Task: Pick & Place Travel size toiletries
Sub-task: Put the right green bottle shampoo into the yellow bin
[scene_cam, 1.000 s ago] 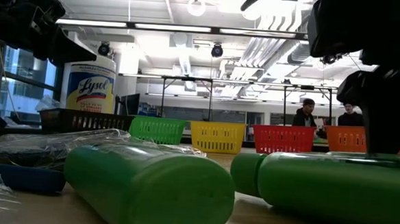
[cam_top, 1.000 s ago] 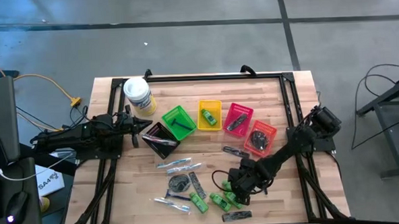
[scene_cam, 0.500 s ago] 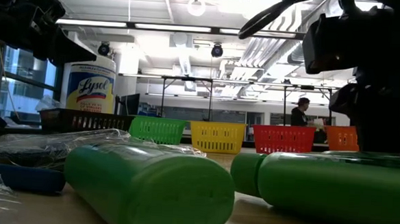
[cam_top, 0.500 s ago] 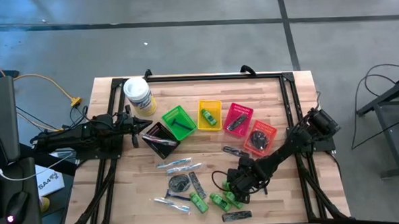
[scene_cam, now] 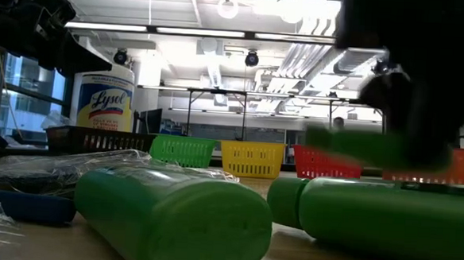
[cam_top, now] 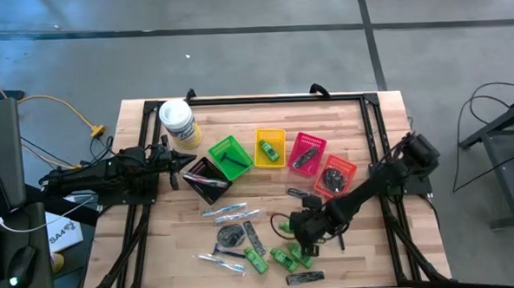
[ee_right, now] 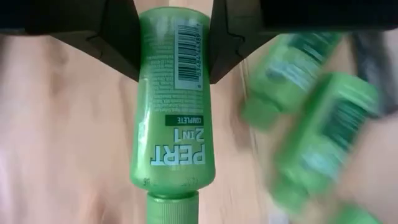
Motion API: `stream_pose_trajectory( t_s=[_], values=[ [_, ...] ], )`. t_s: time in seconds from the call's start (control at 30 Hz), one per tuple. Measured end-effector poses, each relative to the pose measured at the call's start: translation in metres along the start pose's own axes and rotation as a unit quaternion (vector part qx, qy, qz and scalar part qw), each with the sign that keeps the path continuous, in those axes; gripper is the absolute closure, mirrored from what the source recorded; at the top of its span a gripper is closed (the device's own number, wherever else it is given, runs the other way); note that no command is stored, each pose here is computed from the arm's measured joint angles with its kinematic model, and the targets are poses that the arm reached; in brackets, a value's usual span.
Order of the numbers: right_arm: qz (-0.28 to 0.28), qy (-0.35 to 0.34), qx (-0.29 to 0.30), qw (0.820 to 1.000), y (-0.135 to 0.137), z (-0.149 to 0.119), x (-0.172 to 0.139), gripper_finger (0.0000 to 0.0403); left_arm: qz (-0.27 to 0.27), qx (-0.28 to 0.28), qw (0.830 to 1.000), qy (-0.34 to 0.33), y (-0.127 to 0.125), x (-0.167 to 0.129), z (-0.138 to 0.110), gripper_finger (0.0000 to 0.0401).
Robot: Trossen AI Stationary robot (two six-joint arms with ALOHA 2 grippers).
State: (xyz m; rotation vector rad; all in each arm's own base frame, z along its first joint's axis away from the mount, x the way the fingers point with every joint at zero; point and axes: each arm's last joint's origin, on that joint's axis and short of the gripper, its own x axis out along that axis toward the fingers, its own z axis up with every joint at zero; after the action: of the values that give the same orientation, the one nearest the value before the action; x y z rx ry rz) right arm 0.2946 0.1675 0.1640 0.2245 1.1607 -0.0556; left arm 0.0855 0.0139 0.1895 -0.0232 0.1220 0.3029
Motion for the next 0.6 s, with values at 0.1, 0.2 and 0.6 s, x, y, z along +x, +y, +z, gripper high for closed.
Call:
stream_pose_trajectory(
  t_s=[0.1,0.2,0.6],
  values=[
    [-0.001,-0.044,-0.022,0.999,-0.006,0.010,-0.023,0.0272,0.000,0.000,1.000,0.000,0.000,0.000,0.000,0.0401],
    [0.010,-0.105,-0.048,0.993,-0.014,0.020,-0.054,0.0272,0.000,0.001,1.000,0.004,0.000,0.000,-0.001,0.0401],
    [0.108,-0.399,-0.020,0.910,-0.112,-0.032,-0.132,0.0273,0.000,0.003,1.000,0.005,0.000,0.000,-0.001,0.0401]
  ],
)
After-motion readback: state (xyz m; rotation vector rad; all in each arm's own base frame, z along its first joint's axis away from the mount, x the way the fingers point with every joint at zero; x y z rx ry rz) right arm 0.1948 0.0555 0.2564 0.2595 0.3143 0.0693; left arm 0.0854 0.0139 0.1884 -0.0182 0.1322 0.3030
